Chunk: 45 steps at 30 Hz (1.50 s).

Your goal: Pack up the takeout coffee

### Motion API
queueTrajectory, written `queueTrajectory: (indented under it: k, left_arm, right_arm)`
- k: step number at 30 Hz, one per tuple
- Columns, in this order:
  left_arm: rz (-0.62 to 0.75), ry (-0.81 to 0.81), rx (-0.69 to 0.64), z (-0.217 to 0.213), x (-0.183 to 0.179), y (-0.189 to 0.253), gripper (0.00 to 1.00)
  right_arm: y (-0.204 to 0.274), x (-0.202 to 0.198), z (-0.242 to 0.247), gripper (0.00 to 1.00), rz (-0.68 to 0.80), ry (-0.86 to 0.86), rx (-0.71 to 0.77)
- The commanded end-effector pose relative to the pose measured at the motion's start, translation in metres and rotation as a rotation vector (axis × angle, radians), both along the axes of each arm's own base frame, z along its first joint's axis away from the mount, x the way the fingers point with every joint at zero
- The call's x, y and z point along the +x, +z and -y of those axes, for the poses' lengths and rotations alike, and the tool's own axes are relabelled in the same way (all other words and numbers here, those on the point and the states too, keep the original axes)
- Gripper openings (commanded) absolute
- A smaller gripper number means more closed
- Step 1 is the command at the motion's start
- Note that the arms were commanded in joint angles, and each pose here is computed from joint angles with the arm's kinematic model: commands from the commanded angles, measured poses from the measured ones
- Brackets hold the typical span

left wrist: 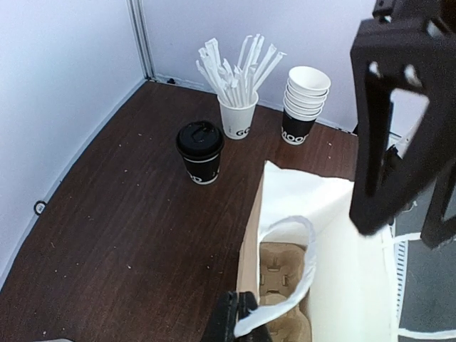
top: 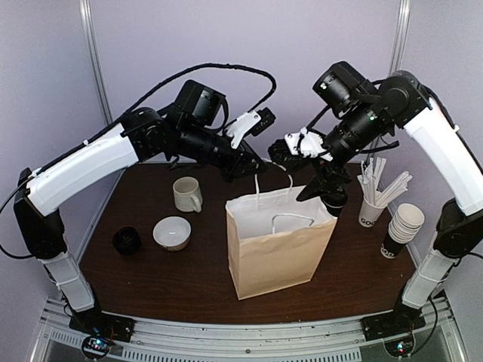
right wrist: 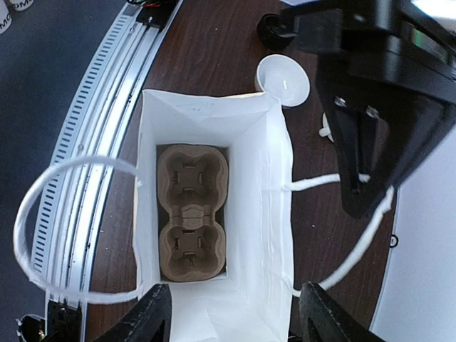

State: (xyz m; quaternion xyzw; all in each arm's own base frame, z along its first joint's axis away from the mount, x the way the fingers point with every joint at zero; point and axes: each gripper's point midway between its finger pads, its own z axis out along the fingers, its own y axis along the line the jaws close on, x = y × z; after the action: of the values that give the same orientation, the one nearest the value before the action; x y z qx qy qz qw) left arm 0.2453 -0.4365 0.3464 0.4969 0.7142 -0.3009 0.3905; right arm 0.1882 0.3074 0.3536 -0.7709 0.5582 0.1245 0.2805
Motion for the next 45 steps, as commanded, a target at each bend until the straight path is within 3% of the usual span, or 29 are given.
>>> queueTrajectory:
  k: [1, 7, 11, 20, 27, 41, 45]
  left_arm:
    - [0.143, 0.021, -0.061, 0.006, 0.015, 0.036, 0.0]
    - [0.164, -0.01, -0.071, 0.006, 0.011, 0.039, 0.0]
    - [0.068, -0.073, -0.066, 0.006, -0.016, 0.021, 0.0]
    - [0.081, -0.112, -0.037, -0.009, -0.071, 0.014, 0.0]
    - [-0.005, -0.145, -0.046, -0.021, -0.102, 0.001, 0.01]
    - [-0.098, -0.285, -0.035, -0.027, -0.139, -0.019, 0.01]
    - [-0.068, -0.237, -0.014, -0.025, -0.127, -0.02, 0.0]
  right_arm:
    - [0.04, -0.011, 0.027, 0.64, -0.067, -0.036, 0.154]
    - [0.056, 0.021, 0.058, 0.64, -0.075, -0.185, 0.264]
    - [0.049, 0.026, 0.066, 0.64, -0.109, -0.221, 0.281]
    - [0.032, 0.042, 0.068, 0.64, -0.158, -0.271, 0.279]
    - [0.021, 0.051, 0.064, 0.64, -0.189, -0.284, 0.276]
    - [-0.002, 0.057, 0.067, 0.64, -0.227, -0.317, 0.234]
    - [-0.007, 0.055, 0.068, 0.64, -0.241, -0.319, 0.226]
